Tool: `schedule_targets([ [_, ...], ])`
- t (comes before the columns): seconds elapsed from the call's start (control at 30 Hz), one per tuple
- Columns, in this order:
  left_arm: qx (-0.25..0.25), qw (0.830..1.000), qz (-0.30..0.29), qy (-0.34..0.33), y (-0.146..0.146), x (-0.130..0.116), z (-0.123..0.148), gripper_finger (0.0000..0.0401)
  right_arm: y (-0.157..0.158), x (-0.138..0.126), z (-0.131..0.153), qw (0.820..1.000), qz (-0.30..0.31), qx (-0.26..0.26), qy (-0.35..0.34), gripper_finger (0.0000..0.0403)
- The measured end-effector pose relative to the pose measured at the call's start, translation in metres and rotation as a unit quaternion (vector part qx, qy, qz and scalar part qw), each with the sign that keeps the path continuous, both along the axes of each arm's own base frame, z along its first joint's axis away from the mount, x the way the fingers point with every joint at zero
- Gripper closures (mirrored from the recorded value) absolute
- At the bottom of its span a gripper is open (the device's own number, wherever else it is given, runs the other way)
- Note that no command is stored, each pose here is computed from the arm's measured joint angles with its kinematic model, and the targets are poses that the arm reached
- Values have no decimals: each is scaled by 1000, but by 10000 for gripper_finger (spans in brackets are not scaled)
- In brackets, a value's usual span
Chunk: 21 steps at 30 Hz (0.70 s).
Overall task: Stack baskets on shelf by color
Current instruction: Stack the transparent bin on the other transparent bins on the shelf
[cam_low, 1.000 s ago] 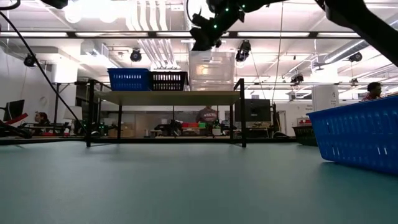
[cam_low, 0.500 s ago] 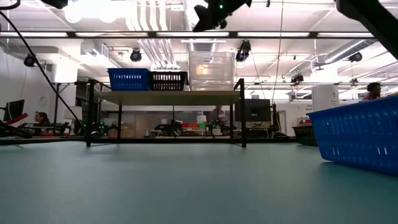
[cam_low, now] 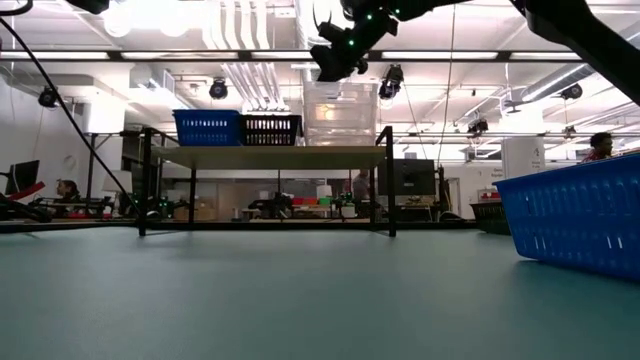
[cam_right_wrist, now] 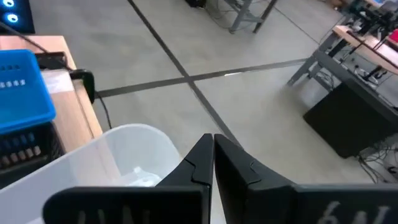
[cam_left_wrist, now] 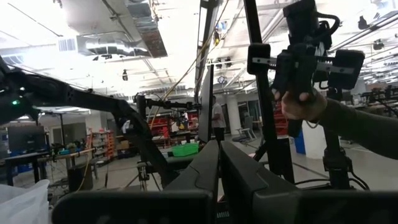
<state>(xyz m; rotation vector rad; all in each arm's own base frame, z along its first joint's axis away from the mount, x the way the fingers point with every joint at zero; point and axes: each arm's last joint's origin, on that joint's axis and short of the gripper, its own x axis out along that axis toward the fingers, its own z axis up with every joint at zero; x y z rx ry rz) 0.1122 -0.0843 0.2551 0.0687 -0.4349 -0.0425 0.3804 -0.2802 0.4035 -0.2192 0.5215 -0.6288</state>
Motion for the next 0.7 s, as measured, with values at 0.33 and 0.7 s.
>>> schedule_targets([
  [0.33,0,1000,0,0,0,0,0,401,4,-4,8,1000,-2,-9,-5,394],
  [0.7,2,1000,2,-2,0,0,1,401,26,-6,29,994,44,52,-83,394],
])
